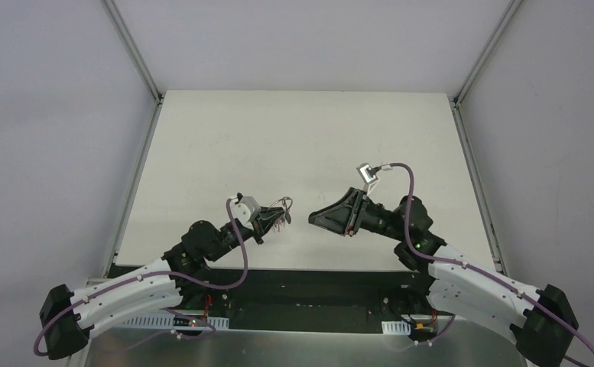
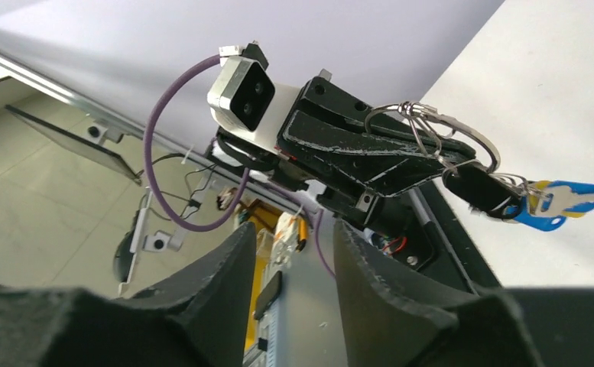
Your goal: Put the keys on the keyring
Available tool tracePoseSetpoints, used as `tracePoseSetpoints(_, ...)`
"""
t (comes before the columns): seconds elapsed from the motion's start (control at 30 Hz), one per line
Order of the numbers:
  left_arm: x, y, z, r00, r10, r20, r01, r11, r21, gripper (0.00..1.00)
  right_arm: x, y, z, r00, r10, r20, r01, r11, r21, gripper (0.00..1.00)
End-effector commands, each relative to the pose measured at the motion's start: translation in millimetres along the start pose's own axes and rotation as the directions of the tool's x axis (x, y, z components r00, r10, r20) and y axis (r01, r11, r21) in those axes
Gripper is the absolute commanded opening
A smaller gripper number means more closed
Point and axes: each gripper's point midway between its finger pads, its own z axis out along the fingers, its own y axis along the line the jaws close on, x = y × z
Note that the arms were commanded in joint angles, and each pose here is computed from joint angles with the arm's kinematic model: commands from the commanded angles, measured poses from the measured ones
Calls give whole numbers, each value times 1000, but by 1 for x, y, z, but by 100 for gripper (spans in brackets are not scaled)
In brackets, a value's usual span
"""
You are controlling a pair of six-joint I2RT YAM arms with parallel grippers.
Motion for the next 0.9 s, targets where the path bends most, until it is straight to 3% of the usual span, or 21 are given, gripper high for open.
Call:
tracePoseSetpoints(0.0,-34,10,8,998,8,64,-4,998,-62,0,-2,-18,-13,996,-80,28,76,990,123,47)
tracePoseSetpoints(0.13,-25,27,16,1000,2,-25,-6,986,-167,0,-7,-37,-25,992,-109,59,92,965,245,54)
tracePoseSetpoints(0.37,6,57,29,968,11,-249,-97,936,-337,0,-4,-70,-39,992,-118,46,89,908,410,55)
tracePoseSetpoints(0.67,53,63,63,898,-13,-439,-171,910,-378,12,-6,-113,-63,989,-140,57,77,790,608,57)
tracePoseSetpoints(0.87,74,62,83,866,-25,-499,-178,918,-355,23,-2,-121,-70,988,-143,56,75,771,633,59)
